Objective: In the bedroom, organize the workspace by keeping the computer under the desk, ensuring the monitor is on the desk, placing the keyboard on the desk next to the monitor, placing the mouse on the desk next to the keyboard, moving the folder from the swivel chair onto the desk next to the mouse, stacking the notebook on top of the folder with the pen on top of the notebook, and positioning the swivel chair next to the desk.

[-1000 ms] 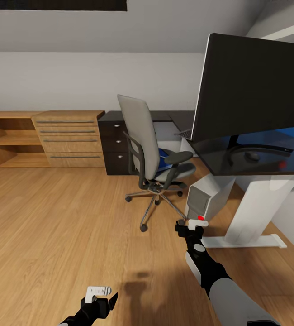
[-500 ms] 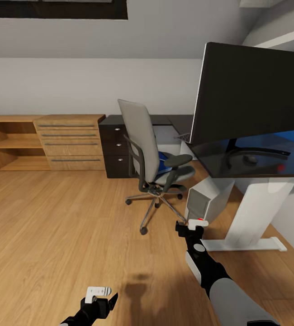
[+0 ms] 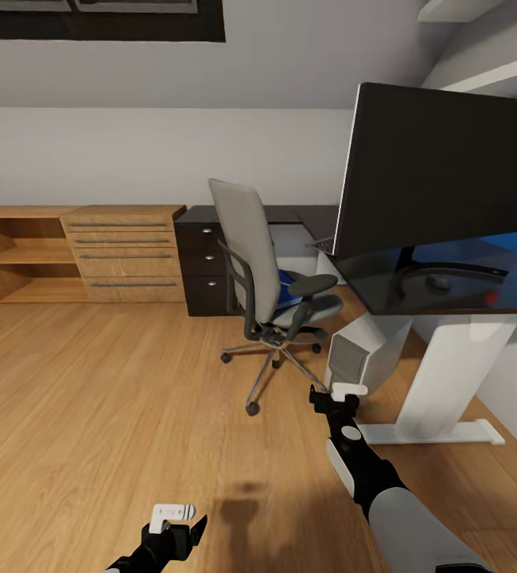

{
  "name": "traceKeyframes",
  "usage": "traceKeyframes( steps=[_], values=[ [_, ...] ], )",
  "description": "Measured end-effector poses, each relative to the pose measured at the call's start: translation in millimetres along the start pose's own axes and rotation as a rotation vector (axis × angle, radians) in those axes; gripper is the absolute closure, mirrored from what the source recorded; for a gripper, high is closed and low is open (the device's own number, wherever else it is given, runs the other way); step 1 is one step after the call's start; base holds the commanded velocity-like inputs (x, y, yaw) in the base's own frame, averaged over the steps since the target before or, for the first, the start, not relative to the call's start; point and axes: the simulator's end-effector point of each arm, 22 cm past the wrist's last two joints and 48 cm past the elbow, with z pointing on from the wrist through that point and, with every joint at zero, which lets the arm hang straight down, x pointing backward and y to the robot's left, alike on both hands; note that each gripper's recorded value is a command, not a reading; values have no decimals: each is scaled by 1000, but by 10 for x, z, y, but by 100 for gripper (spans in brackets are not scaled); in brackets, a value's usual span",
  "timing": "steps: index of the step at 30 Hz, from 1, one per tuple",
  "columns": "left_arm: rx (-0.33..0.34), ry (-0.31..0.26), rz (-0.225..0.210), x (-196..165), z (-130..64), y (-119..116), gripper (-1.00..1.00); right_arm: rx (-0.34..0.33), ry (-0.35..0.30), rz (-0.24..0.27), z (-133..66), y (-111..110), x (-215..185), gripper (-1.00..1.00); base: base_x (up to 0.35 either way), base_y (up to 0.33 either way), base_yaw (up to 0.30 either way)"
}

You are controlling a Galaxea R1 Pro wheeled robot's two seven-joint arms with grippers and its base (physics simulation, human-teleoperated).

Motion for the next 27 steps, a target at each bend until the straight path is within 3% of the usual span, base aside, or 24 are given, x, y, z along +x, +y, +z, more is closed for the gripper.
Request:
traceKeyframes(
  steps=[23, 27],
  values=[
    [-4, 9, -3, 45, 1, 21, -100, -7, 11, -4, -6, 51, 26, -100, 0, 0, 0],
    [-4, 10, -3, 47, 1, 23, -100, -17, -28, -2, 130, 165, -371, -100, 0, 0, 0]
  ],
)
